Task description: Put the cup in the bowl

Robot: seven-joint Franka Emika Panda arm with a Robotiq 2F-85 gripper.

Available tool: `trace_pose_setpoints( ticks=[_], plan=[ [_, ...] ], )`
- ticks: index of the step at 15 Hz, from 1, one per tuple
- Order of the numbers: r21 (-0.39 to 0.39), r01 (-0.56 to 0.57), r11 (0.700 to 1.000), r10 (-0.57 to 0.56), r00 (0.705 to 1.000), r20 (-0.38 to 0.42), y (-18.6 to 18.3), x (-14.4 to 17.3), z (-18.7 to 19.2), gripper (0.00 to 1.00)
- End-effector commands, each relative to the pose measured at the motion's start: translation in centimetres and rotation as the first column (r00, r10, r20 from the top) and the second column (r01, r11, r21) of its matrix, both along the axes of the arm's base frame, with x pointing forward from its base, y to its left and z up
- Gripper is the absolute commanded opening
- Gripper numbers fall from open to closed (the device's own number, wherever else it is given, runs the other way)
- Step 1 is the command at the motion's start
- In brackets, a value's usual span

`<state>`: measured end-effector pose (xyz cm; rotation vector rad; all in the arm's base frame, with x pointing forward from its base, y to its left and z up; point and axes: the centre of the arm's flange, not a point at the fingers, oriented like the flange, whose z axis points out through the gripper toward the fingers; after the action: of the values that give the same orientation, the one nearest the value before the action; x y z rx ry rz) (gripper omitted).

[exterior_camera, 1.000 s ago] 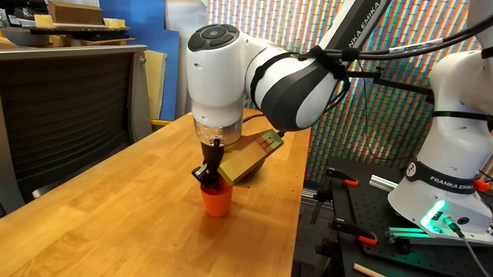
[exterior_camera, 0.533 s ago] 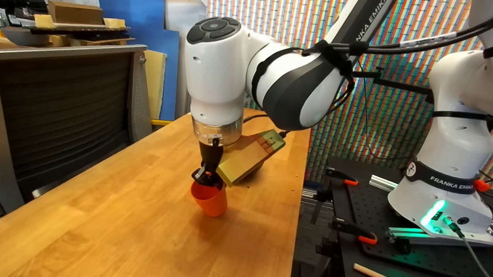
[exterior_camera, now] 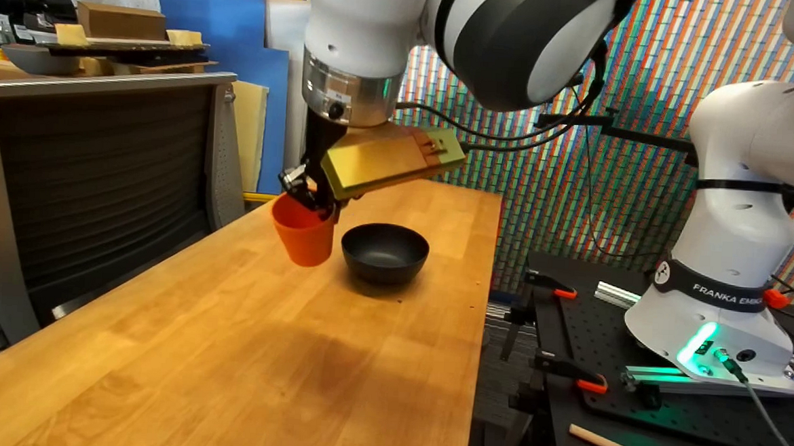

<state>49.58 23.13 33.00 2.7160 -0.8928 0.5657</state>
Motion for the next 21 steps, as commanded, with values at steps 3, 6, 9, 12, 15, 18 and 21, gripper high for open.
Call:
trace_pose_setpoints(
  ticks=[3, 6, 9, 12, 15, 18, 21],
  plan=[
    [-0.145, 0.184, 0.972, -0.151, 0.966, 0.208, -4.7, -1.3, 3.2, 0.04],
    [-0.258, 0.267, 0.929, -0.19, 0.939, 0.288, -7.4, -1.6, 2.1, 0.04],
    [-0.381, 0.35, 0.856, -0.225, 0.915, 0.334, -10.1, -2.7, 0.4, 0.05],
    [-0.476, 0.453, 0.754, -0.333, 0.888, 0.317, -12.0, -3.9, -2.3, 0.05],
    [-0.513, 0.493, 0.702, -0.445, 0.867, 0.224, -12.9, -5.1, -5.1, 0.05],
    [-0.424, 0.463, 0.779, -0.457, 0.881, 0.123, -12.6, -5.0, -8.3, 0.05],
    [-0.361, 0.433, 0.826, -0.411, 0.901, 0.141, -11.7, -3.5, -9.9, 0.04]
  ],
)
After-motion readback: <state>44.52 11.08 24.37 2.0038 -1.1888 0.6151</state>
